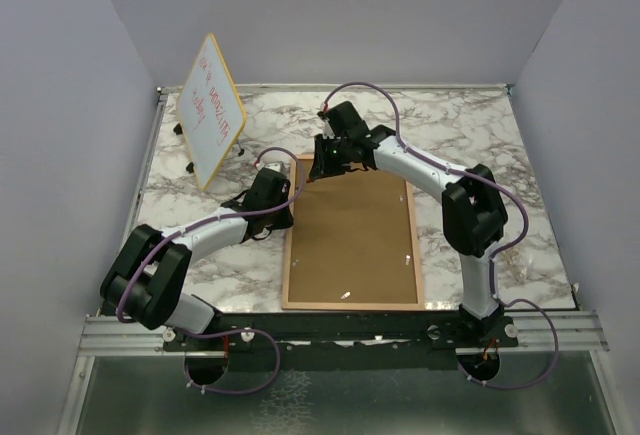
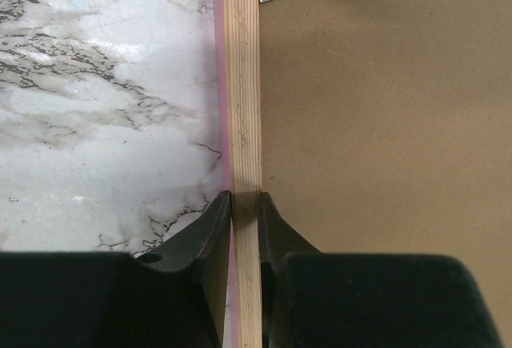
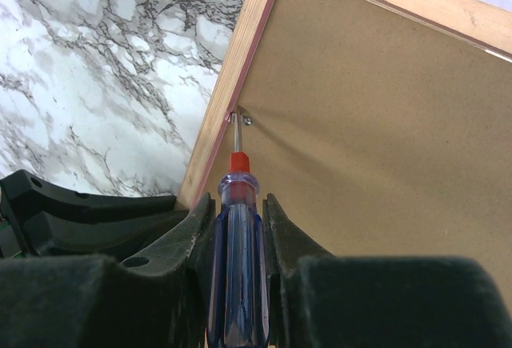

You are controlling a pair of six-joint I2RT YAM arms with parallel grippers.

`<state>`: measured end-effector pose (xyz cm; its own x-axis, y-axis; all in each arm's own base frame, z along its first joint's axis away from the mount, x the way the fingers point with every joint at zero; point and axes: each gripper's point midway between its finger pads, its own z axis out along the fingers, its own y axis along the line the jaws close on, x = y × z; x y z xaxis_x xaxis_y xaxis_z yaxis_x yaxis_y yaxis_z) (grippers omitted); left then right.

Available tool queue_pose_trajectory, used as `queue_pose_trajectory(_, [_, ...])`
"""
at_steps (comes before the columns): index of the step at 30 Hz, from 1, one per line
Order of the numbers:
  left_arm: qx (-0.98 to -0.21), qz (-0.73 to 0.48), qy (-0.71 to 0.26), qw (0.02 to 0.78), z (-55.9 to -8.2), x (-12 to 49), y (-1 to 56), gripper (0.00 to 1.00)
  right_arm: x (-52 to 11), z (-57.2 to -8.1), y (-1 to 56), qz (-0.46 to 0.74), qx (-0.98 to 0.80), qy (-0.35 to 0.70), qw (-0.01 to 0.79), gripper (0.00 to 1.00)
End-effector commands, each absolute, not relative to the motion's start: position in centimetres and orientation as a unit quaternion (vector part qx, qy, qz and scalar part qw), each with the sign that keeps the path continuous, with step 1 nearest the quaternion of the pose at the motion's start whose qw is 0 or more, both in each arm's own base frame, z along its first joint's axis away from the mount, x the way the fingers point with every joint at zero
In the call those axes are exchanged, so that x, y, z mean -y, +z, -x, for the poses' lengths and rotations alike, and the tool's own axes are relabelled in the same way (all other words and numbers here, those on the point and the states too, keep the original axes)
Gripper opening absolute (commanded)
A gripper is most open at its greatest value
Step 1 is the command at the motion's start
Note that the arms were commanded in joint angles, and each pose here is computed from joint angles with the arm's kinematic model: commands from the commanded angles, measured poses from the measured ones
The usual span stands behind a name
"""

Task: Take the photo out of the frame
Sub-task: Release the photo frame item from the photo frame.

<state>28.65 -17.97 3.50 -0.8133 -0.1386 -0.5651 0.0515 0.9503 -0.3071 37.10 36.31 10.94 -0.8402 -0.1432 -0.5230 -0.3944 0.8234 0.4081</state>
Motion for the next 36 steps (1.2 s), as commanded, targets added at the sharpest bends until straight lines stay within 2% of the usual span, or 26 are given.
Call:
queue_pose_trajectory(1, [-0.961,0.016,-0.084,0.264,-26.8,15.1,0.5,0.17,-36.1,-35.2,8.8,0.177,-0.932,0.25,0.196,0.01])
queue_pose_trajectory(36, [-0.961,0.015,-0.08,0.264,-26.9,15.1,0.4,0.15,-35.0,-33.4,8.2,0.229,-0.932,0.227,0.168,0.01])
